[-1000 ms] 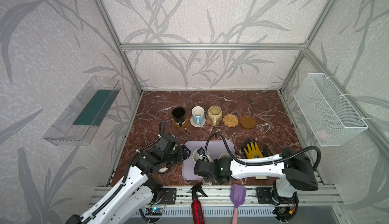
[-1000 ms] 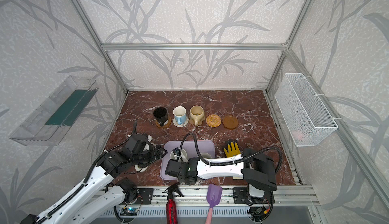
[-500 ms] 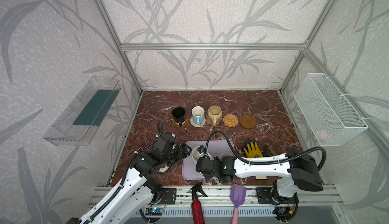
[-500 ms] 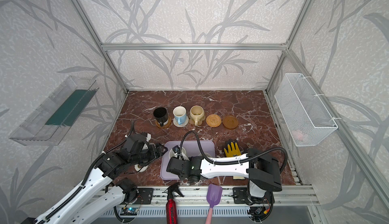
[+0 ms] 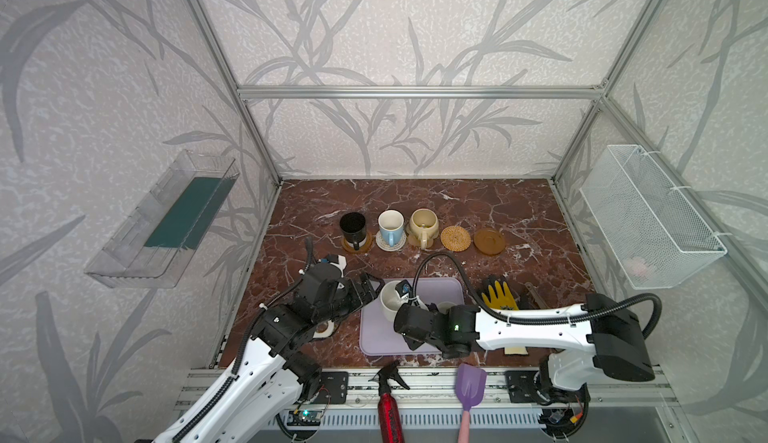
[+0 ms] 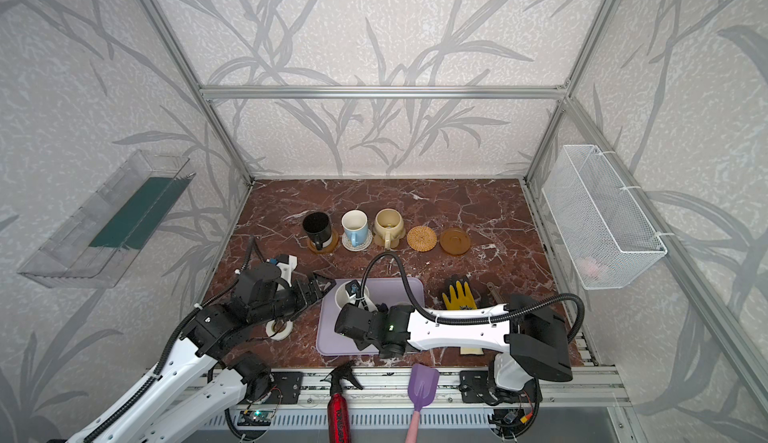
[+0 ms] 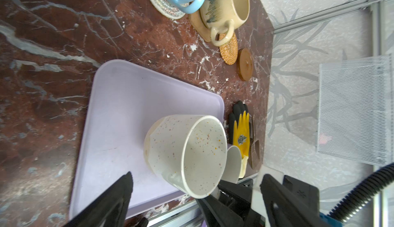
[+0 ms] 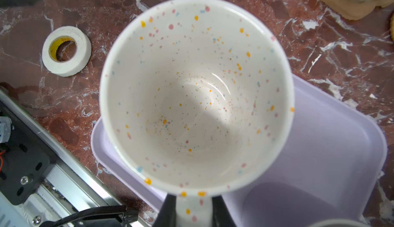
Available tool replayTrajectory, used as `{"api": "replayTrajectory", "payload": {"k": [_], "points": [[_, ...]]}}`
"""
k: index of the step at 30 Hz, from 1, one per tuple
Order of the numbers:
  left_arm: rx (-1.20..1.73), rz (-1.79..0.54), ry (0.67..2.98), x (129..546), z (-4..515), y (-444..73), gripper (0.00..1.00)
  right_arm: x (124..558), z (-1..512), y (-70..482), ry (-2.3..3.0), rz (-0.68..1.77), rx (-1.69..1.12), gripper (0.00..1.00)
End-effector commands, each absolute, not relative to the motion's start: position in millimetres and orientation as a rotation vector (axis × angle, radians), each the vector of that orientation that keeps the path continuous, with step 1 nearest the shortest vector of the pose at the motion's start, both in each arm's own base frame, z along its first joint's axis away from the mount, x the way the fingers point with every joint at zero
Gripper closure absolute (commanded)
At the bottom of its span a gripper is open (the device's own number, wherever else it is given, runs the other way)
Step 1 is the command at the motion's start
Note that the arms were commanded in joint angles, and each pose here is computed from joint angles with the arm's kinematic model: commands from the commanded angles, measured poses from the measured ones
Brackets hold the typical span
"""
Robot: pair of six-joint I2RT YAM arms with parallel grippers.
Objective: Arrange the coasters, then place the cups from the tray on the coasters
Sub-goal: 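Grasp the white speckled mug's handle with the right gripper, then lift and carry the speckled mug toward the woven coaster with the right gripper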
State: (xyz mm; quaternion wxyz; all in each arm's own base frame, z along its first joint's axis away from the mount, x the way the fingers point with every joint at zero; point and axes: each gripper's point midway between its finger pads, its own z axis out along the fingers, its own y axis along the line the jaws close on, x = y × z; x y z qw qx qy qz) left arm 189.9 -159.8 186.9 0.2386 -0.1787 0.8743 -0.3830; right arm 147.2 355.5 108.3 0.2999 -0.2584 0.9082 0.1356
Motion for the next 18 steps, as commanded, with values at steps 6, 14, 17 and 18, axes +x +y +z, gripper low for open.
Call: {"api": "replayTrajectory", "payload": {"k": [6, 14, 17, 18], "points": [[-0.528, -1.124, 2.282, 200, 211, -161, 0.01, 177, 164, 357, 2.254, 0.467, -0.54, 1.0], [-0.513, -1.14, 2.302, 211, 217, -173, 0.01, 195, 182, 344, 2.212, 0.46, -0.519, 1.0], [-0.509, -1.189, 2.258, 221, 228, -181, 0.01, 201, 186, 337, 2.204, 0.46, -0.499, 1.0], [-0.506, -1.19, 2.249, 223, 231, -182, 0.01, 204, 187, 334, 2.201, 0.457, -0.491, 1.0]]}}
